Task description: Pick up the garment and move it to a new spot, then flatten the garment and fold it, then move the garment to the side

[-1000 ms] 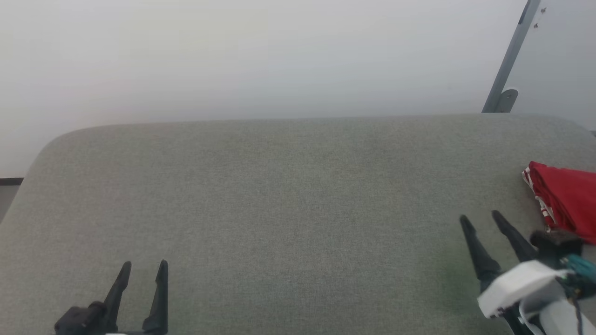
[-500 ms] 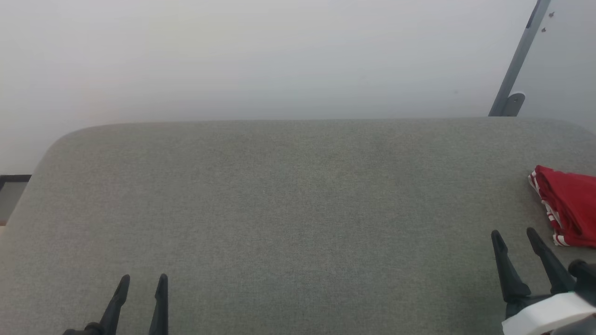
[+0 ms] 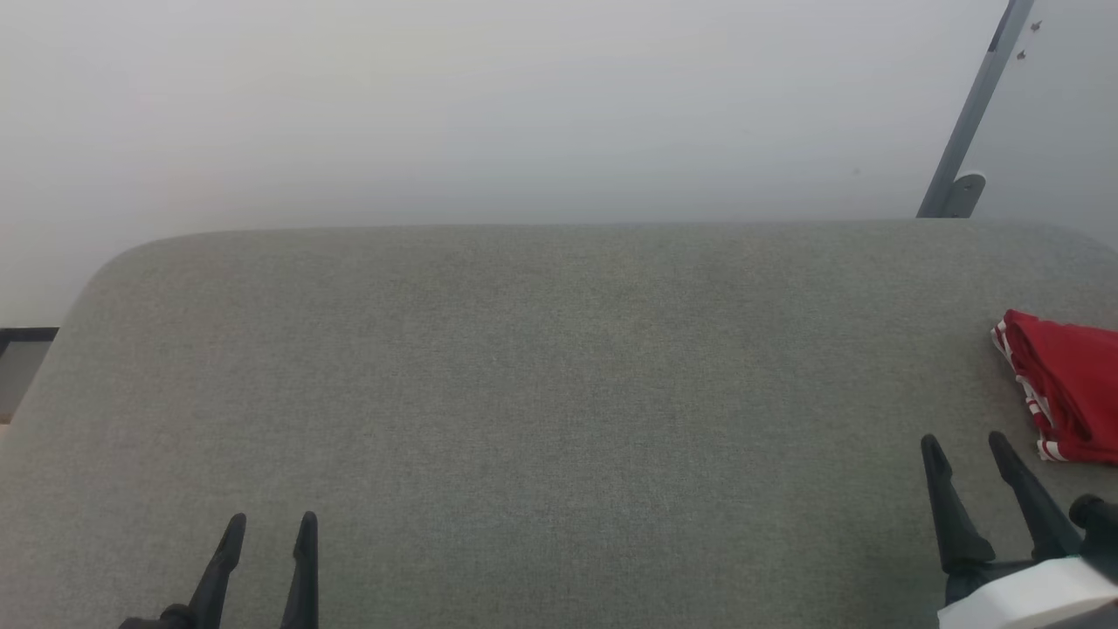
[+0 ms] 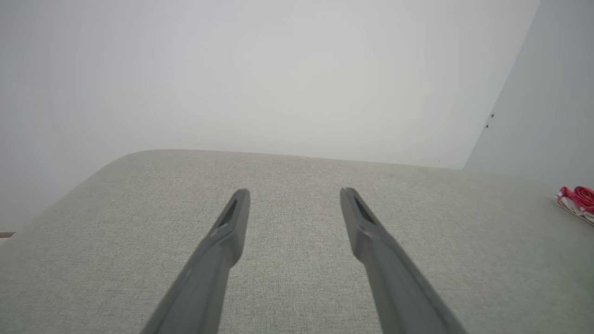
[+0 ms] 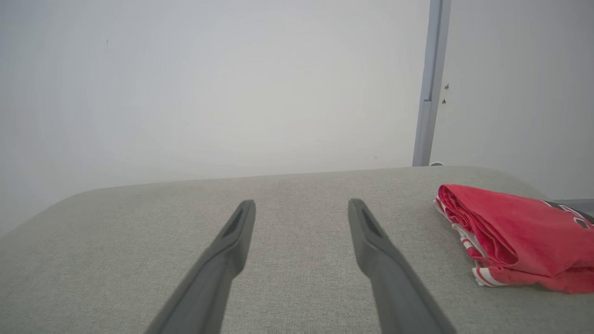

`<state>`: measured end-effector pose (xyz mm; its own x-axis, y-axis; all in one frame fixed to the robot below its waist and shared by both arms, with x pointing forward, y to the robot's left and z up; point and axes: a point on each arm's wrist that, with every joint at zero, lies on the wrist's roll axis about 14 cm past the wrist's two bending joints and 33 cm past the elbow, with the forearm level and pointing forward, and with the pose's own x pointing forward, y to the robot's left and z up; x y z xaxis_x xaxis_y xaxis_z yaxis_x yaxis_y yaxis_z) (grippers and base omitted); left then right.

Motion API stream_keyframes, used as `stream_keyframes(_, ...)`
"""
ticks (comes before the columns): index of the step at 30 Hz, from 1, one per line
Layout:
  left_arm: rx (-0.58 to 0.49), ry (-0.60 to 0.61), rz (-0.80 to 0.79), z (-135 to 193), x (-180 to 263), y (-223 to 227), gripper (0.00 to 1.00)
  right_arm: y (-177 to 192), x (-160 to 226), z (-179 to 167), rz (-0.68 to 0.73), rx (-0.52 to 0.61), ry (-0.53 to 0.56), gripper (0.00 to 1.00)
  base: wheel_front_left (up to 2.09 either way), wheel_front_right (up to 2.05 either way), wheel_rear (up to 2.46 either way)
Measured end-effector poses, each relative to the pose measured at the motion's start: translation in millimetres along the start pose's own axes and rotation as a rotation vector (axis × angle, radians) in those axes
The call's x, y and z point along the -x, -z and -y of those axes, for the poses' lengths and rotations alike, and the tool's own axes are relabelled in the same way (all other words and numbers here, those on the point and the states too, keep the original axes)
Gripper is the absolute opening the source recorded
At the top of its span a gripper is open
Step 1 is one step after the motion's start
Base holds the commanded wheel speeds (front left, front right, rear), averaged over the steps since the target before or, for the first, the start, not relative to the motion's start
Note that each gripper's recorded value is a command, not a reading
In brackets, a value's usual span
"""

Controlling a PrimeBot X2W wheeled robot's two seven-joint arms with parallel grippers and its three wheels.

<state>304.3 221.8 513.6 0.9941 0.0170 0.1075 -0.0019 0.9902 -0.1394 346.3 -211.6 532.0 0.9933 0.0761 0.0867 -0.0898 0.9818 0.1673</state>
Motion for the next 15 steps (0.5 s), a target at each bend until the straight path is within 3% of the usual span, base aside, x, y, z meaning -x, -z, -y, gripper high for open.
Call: stream_keyframes(15, 0.003, -0.001, -0.004, 1.2, -1.6, 1.4, 1.00, 3.3, -0.2, -2.0, -0.011, -0.012, 0.001, 1.00, 0.00, 0.00, 0.00)
